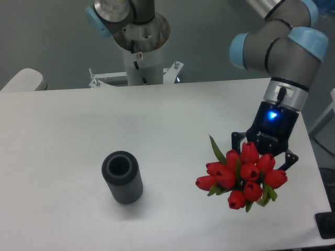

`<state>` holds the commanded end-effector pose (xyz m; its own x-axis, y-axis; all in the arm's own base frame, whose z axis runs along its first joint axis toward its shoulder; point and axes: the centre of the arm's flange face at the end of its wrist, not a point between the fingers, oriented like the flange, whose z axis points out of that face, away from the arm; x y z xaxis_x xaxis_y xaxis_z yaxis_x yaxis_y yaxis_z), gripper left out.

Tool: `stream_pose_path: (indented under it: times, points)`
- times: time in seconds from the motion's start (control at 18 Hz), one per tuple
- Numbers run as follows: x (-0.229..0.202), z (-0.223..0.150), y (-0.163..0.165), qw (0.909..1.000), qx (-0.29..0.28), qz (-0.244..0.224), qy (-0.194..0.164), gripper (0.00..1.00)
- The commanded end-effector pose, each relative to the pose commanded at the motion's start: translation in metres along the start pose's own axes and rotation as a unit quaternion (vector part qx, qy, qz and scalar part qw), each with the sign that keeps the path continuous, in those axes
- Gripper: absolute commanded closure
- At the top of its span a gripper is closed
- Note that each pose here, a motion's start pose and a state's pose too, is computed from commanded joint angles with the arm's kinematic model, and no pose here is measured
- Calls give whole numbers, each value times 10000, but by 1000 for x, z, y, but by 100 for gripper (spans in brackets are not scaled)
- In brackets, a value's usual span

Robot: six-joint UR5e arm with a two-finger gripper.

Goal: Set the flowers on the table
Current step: 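Lift the red tulip bouquet slightly with the gripper, holding it by the stems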

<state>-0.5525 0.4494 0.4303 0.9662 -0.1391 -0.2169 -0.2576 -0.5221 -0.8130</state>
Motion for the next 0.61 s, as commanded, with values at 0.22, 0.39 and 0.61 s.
stream_pose_path:
  times: [0.22,0.39,0.61]
  points:
    - [1,2,0,10000,-7,-11,18,60]
    - [1,0,-1,10000,-5,4,3,60]
    - [-1,-6,0,9998,-20,213,-45,60]
